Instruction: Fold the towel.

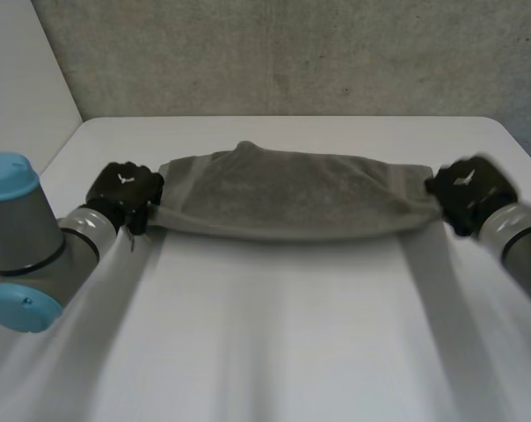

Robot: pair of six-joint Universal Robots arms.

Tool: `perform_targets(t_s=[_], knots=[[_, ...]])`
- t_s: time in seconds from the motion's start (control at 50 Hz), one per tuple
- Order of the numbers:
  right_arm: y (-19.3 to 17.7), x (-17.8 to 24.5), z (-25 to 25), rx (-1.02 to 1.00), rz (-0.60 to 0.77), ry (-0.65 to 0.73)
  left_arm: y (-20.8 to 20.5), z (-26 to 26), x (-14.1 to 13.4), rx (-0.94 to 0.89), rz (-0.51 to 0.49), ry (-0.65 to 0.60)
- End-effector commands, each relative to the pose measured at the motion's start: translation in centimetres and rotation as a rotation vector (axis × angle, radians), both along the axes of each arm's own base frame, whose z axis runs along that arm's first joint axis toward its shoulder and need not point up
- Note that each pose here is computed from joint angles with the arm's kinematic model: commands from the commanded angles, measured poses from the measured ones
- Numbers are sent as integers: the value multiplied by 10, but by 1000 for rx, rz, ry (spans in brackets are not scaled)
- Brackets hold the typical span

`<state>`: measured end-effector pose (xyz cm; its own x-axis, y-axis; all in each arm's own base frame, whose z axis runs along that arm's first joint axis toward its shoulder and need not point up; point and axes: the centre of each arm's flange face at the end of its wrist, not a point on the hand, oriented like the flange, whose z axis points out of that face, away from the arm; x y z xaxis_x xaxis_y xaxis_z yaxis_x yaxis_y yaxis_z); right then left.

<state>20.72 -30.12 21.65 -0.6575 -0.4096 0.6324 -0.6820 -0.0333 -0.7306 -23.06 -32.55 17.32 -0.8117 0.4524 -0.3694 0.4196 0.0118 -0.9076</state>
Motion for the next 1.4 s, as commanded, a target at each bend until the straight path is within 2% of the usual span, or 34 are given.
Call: perform_targets(t_s=[0.02,0.16,0.32,0.48,0.68,0.78,0.94,0.98,1.1,1.2,1.4], knots=[[9,-18,65,-127,-13,1,5,40,7,-77,18,21],[29,-25,79,-21,24,33,30,74,12,-120,10,21],[43,-32,80,30,25,97,57,91,18,-134,6,16],[60,-39,69,187,63,200,84,89,21,-72,-18,-66],[56,-43,68,199,90,200,98,92,25,-63,-27,-87],[49,-41,60,219,115,186,90,81,23,-33,-34,-93],[17,-36,32,279,125,165,50,43,10,7,-50,-103],[-4,-34,20,285,107,148,30,26,-1,3,-61,-106],[-33,-31,3,290,57,117,1,5,-23,-2,-90,-107],[-63,-15,-12,196,12,93,-39,-17,-38,-30,-96,-99],[-86,2,-40,76,-5,64,-72,-42,-57,-129,-114,-105]])
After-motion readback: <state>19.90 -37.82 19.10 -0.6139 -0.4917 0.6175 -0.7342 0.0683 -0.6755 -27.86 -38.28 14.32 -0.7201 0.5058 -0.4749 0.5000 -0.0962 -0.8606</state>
